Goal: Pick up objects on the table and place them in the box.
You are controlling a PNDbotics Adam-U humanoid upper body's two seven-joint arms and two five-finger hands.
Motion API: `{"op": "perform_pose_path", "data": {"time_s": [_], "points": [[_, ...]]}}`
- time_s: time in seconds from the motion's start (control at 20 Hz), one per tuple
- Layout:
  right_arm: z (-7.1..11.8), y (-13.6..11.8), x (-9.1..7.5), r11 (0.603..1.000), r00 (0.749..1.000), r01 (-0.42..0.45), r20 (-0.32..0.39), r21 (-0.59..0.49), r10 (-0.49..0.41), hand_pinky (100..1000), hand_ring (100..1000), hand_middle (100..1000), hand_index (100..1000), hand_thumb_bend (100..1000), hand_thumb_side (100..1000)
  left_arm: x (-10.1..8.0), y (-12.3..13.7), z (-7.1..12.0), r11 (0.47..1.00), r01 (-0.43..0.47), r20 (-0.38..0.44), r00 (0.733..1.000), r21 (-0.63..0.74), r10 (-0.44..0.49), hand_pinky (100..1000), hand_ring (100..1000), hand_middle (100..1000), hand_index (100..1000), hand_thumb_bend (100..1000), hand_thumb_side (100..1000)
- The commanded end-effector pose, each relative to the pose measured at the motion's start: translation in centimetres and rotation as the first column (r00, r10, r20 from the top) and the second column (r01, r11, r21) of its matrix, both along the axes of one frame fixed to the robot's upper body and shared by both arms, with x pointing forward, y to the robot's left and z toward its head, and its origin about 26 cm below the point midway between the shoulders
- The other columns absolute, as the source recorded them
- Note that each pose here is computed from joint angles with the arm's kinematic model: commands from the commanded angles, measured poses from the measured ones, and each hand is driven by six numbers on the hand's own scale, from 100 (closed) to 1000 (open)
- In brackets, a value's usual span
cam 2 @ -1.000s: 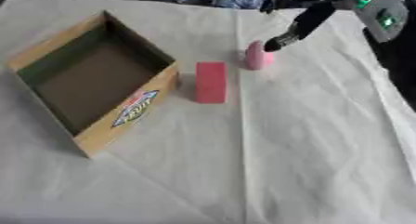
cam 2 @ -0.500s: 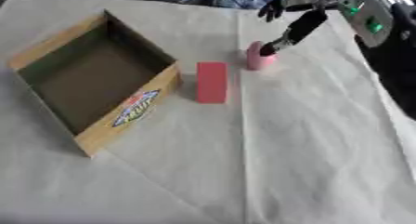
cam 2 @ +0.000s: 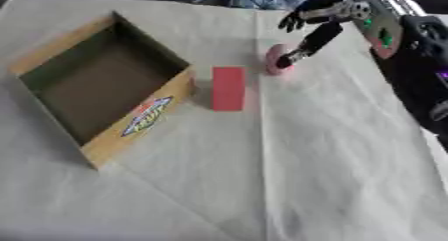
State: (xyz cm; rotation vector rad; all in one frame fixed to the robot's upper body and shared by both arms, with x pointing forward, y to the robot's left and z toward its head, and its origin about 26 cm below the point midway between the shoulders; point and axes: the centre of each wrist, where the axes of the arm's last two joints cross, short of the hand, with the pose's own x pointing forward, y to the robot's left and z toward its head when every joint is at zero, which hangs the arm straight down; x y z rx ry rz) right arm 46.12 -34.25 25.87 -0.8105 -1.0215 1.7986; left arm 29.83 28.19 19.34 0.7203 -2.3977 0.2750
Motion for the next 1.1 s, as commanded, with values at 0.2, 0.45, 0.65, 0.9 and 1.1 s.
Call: {"op": "perform_pose_path", "data": {"time_s": [0.2,0.45,0.65,0.9,1.1], "points": [[0.9,-0.5,0.3,1.0,0.999,0.015,0.044,-0.016,-0.015,915,900,834,989,648,778,-0.2,0.1,0.6,1.0,0.005,0.016,1.0,0.02,-0.005,625,786,1000,757,347,1000],[0.1,-0.3,0.6,0.999,0.998,0.022,0.055,-0.027,-0.021,900,887,793,914,644,764,-0.2,0.1,0.6,1.0,0.01,0.012,1.0,0.025,-0.01,625,786,1000,756,347,1000],[-0.4,-0.5,0.8,0.999,0.998,0.029,0.061,-0.034,-0.027,892,874,769,880,643,742,-0.2,0.1,0.6,1.0,0.013,0.01,1.0,0.027,-0.013,624,786,1000,756,347,1000],[-0.7,-0.5,0.9,0.999,0.994,0.045,0.1,-0.018,-0.043,872,846,748,837,631,696,-0.2,0.0,0.6,0.999,0.018,0.004,1.0,0.032,-0.018,624,787,1000,756,346,1000],[-1.2,-0.5,1.1,0.998,0.992,0.057,0.113,-0.019,-0.055,869,839,751,840,645,654,-0.2,0.0,0.6,0.999,0.02,0.002,1.0,0.038,-0.02,625,787,1000,756,346,1000]]}}
